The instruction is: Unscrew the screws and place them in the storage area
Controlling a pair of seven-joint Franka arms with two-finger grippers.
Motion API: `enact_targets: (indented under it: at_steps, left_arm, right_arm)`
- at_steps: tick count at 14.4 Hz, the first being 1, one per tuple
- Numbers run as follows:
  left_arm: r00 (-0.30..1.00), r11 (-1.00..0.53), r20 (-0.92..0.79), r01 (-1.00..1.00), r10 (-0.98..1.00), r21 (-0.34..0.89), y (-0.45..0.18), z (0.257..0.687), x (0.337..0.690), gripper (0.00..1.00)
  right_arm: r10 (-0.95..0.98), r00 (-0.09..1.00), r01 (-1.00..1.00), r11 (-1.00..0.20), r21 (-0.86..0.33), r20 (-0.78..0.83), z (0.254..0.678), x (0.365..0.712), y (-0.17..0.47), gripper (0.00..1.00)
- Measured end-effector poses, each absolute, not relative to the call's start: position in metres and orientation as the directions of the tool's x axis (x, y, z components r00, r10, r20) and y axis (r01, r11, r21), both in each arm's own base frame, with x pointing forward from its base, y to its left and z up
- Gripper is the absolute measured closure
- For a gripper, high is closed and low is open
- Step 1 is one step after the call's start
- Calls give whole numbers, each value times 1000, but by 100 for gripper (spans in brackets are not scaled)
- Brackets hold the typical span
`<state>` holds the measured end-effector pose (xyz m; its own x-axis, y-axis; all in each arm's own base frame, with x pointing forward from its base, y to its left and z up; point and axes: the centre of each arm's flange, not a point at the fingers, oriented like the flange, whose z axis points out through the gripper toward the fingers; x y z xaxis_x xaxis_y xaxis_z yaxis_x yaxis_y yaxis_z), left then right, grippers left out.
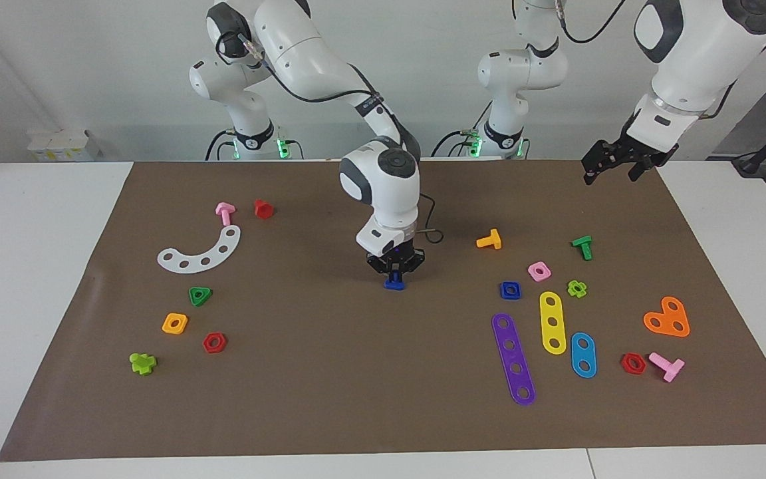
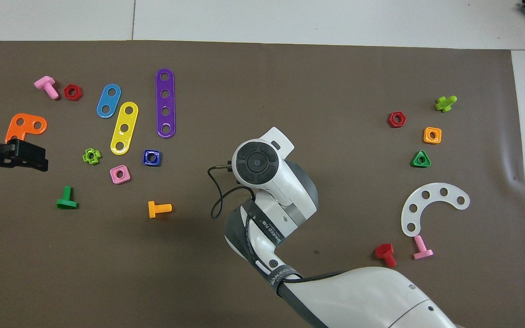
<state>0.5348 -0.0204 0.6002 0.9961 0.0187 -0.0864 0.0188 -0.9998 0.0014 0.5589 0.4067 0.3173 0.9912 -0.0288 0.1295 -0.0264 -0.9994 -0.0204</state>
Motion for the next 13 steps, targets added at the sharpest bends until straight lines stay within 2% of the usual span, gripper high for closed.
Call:
enact_targets:
  at_steps: [3, 5, 7, 10, 13]
  left_arm:
    - [996, -1000, -85, 24, 24, 0, -17, 603, 538, 0]
    - [995, -1000, -99, 26, 26, -1, -15, 608, 547, 0]
    - [993, -1000, -115, 27, 27, -4, -15, 610, 561, 0]
    - [993, -1000, -120, 22, 22, -5, -18, 605, 574, 0]
    - [993, -1000, -117, 19, 19, -4, -19, 608, 571, 0]
  right_arm:
    - [-66, 987, -63, -998, -22, 146, 371, 577, 368, 81]
    - [-77, 983, -74, -997, -24, 165, 414, 595, 313, 81]
    - [-79, 982, -78, -997, -12, 170, 434, 609, 244, 81]
    - [-75, 984, -78, -997, 14, 164, 413, 624, 137, 81]
    - [-93, 986, -93, -996, -6, 141, 375, 621, 55, 81]
